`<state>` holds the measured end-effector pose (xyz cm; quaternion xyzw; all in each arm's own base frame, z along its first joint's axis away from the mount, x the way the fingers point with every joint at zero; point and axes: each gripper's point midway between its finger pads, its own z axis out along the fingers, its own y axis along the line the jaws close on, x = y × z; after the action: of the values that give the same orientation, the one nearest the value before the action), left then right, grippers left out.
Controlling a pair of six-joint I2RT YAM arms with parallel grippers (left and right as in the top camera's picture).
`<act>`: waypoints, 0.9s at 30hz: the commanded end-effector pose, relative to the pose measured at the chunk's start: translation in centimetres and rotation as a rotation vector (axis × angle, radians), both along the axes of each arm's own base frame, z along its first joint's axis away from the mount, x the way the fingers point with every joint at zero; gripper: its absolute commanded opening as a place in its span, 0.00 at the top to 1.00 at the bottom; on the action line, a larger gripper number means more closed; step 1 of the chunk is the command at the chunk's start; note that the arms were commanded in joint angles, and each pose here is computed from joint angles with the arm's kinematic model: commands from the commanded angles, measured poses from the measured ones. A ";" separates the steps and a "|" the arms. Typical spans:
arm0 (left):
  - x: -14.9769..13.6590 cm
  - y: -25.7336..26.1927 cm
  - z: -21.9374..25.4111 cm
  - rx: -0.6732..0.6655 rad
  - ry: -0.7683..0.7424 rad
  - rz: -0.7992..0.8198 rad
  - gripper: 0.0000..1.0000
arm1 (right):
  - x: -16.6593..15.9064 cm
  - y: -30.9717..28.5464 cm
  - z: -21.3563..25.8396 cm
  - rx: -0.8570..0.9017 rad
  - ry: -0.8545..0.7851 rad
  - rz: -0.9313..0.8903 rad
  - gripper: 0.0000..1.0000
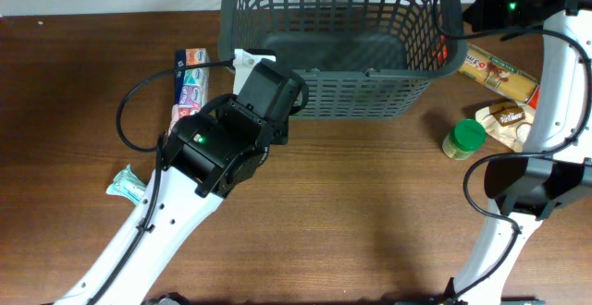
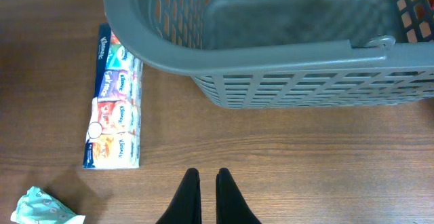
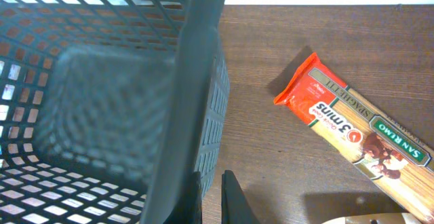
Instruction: Pack container
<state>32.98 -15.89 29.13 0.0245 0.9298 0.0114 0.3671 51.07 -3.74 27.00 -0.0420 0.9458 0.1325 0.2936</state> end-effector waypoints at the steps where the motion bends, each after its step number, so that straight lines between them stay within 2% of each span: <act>1: -0.1 -0.2 0.8 -0.005 -0.017 -0.019 0.98 | 0.2 0.7 -0.3 0.043 -0.002 0.032 0.96; 27: -0.1 -0.2 0.8 -0.005 -0.018 -0.018 0.98 | 1.3 3.3 -0.3 0.047 -0.039 0.102 0.96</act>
<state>32.99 -15.90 29.13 0.0244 0.9297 0.0113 0.3672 52.22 -2.37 26.67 -0.0633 0.9397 0.1427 0.3042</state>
